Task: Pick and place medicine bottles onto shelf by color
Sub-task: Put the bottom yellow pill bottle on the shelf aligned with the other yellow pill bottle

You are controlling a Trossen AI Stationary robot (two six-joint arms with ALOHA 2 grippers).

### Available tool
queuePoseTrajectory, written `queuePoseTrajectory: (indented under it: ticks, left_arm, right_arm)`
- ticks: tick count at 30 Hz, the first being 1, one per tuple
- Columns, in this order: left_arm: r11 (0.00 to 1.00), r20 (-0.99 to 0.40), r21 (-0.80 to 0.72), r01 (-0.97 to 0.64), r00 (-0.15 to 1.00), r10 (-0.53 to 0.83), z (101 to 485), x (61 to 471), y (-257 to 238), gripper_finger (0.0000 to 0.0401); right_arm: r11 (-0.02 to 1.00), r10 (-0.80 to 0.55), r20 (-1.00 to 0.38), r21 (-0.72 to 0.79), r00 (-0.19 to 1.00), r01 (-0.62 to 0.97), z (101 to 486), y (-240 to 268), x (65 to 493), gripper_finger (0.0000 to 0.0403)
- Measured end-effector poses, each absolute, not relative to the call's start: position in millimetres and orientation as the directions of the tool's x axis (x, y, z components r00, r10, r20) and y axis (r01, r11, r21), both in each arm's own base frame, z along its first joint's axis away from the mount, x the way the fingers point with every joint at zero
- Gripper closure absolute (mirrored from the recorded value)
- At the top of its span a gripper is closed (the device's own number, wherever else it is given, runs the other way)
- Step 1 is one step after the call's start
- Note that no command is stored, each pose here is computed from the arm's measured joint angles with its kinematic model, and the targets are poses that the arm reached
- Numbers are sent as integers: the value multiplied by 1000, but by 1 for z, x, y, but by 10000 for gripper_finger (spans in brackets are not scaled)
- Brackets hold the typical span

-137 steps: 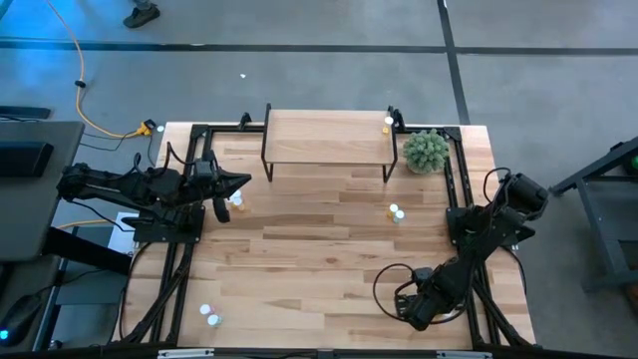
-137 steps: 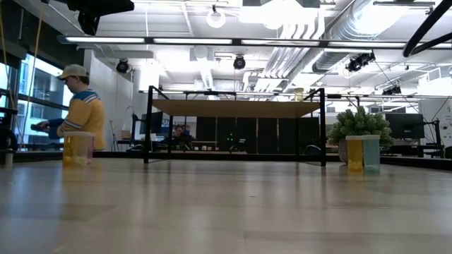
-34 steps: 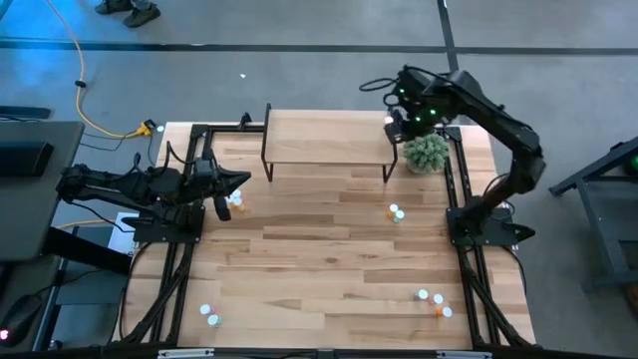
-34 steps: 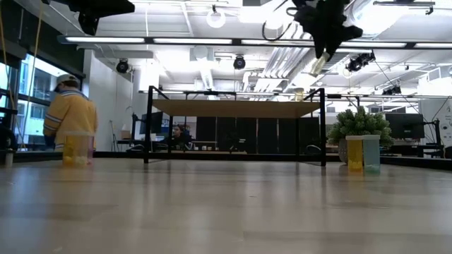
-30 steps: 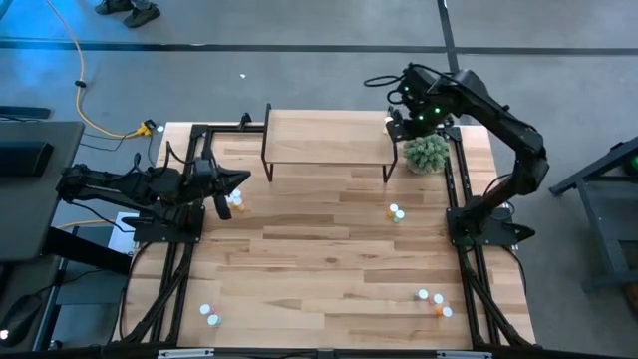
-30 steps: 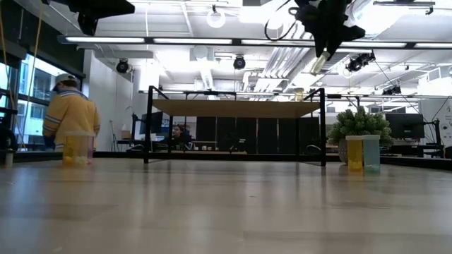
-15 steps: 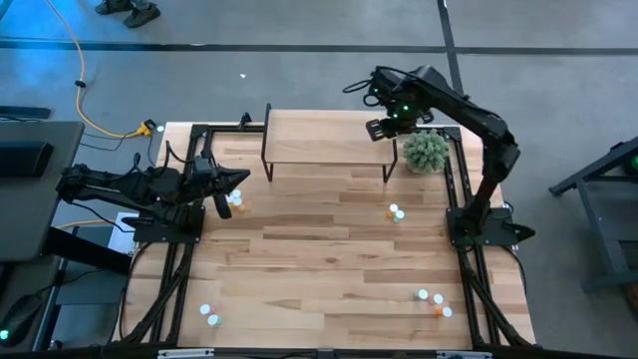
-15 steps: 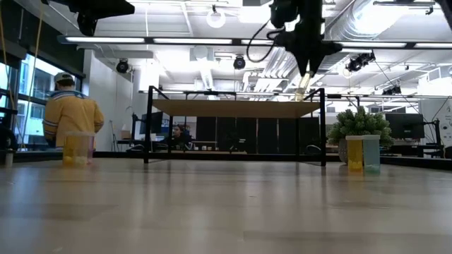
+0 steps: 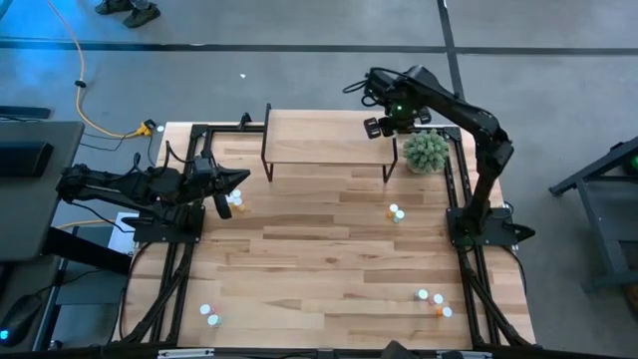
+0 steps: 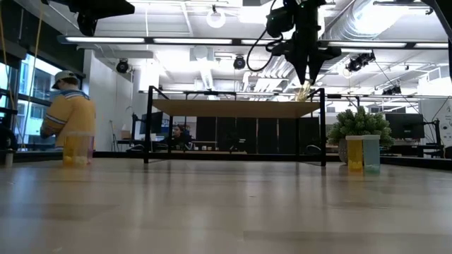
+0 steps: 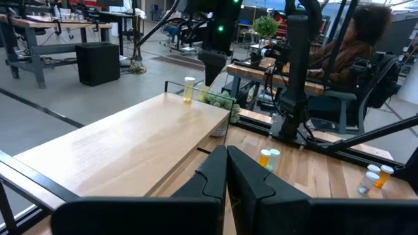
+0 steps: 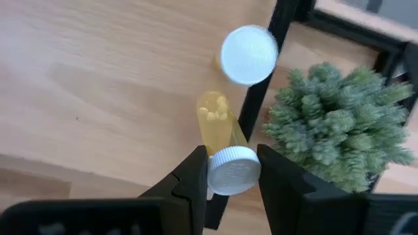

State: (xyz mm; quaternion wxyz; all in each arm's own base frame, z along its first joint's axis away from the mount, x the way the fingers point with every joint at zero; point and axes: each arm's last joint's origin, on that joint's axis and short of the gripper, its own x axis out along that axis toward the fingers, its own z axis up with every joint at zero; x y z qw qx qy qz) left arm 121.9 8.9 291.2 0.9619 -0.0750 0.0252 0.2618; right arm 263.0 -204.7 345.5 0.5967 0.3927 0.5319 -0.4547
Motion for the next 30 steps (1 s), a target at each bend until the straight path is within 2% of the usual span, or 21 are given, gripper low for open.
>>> queuePoseTrajectory:
  ticks: [13,22,30]
  left_arm:
    - [852,-88,-132,-507,862,499,291,122,9,401]
    - [852,-88,-130,-507,862,499,291,122,9,401]
    - [852,-88,-130,-507,862,499,291,122,9,401]
  right_arm:
    - [271,-107,-994,-34,-5,962,335,-211,267,304]
    - [277,-123,-992,-46,-12,960,336,-212,267,283]
    - [297,-125,-992,-48,-11,954,336,-212,267,280]
